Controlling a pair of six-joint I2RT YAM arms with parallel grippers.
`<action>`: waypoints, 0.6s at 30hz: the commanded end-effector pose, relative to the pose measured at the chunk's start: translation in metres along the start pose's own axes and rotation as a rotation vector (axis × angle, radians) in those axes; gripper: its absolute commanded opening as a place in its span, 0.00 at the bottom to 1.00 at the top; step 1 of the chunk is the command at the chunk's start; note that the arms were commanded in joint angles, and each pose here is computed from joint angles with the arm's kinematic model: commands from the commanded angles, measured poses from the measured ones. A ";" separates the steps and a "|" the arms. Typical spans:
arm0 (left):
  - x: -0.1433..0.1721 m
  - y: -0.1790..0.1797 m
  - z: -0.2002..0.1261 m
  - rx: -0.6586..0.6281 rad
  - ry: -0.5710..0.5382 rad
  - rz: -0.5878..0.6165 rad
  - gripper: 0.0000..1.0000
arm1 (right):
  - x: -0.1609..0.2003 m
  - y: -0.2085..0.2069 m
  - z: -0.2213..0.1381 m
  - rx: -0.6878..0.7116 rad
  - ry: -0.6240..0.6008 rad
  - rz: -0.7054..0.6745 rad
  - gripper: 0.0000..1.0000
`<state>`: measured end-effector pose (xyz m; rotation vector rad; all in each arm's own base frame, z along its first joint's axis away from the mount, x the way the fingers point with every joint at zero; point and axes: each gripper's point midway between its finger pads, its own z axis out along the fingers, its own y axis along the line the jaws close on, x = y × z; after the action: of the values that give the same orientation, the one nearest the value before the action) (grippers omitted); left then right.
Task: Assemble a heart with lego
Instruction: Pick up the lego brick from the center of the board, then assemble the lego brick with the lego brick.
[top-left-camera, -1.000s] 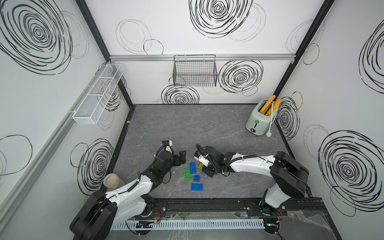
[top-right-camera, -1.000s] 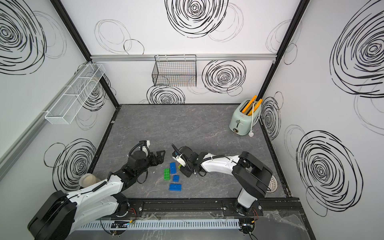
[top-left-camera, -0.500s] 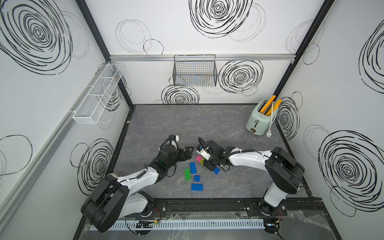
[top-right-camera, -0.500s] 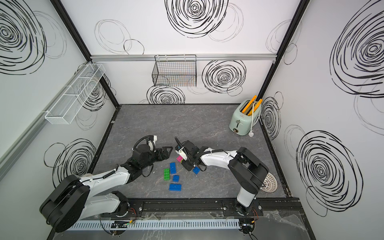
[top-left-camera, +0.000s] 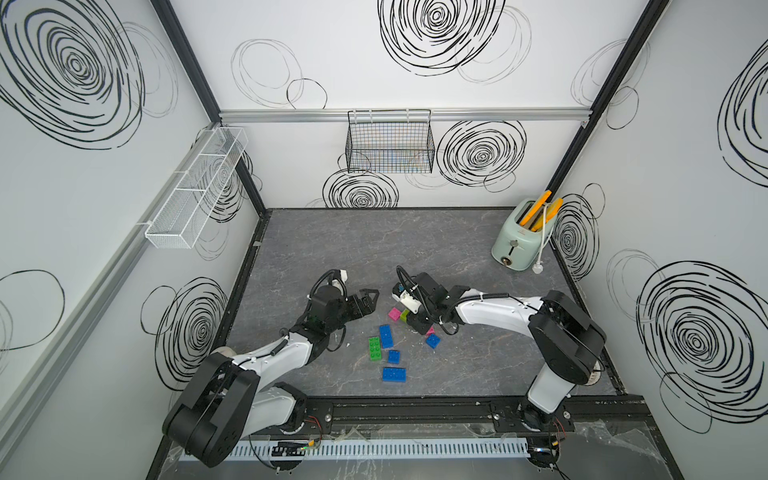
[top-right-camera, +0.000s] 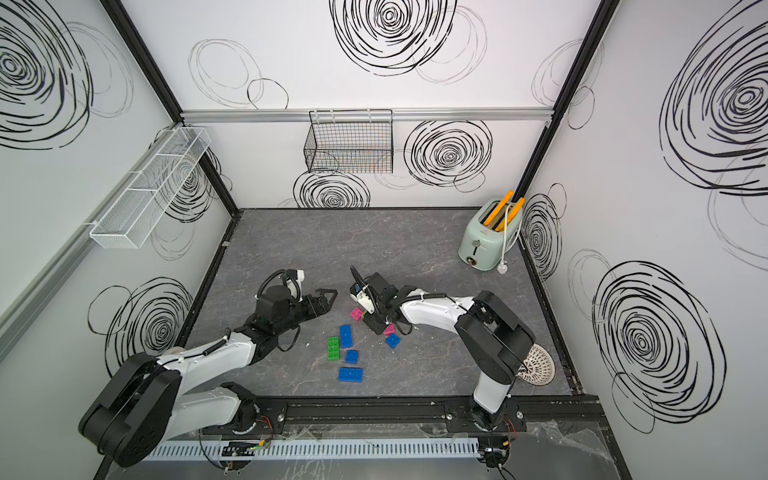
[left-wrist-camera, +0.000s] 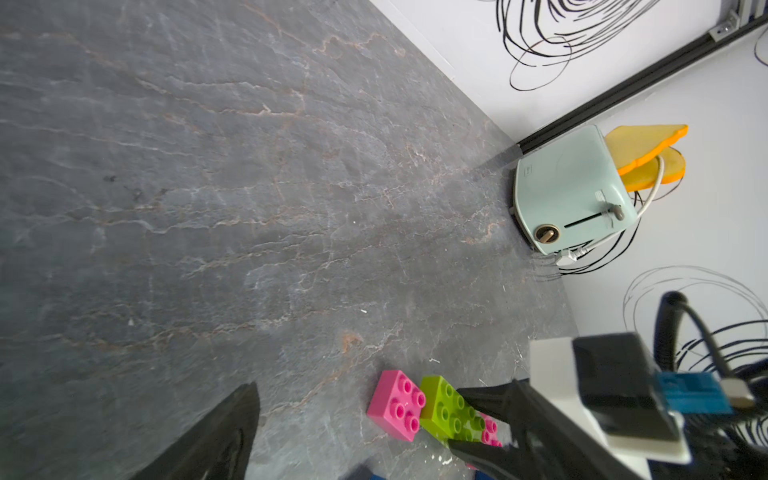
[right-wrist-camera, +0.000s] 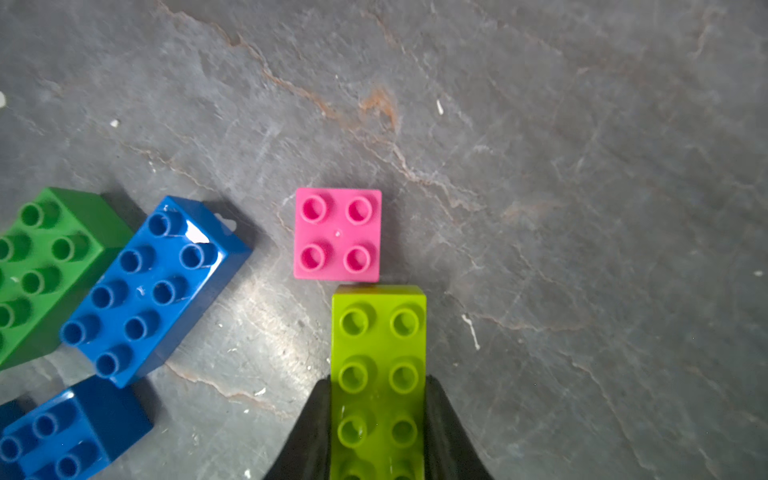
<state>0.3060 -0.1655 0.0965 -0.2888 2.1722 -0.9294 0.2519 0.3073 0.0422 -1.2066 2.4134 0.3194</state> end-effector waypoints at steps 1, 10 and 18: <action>-0.002 -0.010 -0.003 0.073 0.009 -0.034 0.97 | -0.022 -0.003 -0.012 0.006 -0.038 -0.039 0.22; -0.001 -0.015 -0.001 0.109 0.024 -0.054 0.97 | -0.042 -0.007 -0.013 0.027 -0.035 -0.040 0.22; 0.000 -0.018 0.003 0.149 0.045 -0.080 0.97 | -0.045 0.002 -0.005 -0.008 -0.022 -0.100 0.22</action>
<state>0.3016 -0.1758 0.0957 -0.3001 2.1875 -1.0842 0.2776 0.3340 0.0693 -1.2428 2.3347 0.3099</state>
